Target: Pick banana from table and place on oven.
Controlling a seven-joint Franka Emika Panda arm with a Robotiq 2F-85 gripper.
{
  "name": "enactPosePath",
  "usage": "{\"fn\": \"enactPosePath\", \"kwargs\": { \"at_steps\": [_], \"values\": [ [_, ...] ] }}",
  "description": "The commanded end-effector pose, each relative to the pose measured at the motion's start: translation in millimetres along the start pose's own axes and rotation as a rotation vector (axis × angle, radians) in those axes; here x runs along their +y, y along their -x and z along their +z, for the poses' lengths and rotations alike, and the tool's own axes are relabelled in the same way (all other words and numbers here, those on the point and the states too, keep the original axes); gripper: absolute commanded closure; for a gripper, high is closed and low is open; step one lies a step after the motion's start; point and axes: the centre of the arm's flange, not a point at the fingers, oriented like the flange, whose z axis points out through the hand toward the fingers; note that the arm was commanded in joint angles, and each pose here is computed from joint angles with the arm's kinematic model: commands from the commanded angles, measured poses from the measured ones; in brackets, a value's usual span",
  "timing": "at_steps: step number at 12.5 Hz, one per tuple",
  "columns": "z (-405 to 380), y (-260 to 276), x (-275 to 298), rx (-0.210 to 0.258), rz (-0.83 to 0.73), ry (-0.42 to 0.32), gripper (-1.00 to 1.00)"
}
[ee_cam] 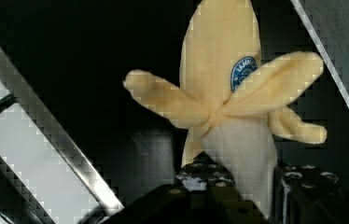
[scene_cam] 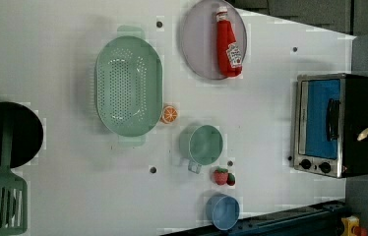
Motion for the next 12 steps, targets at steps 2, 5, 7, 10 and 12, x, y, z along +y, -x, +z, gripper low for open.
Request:
{"fn": "enactPosePath", "kwargs": {
  "at_steps": [2, 5, 7, 10, 12],
  "values": [
    [-26.5, -4.2, -7.2, 0.065, -0.090, -0.034, -0.18],
    [-33.9, -7.6, -10.5, 0.084, -0.098, -0.033, -0.86],
    [-56.2, -14.5, -12.8, 0.120, -0.105, -0.034, -1.00],
    [-108.4, -13.8, -19.8, 0.115, -0.127, -0.068, -1.00],
    [-152.7, -4.6, -37.2, 0.087, -0.155, -0.106, -1.00]
  ]
}}
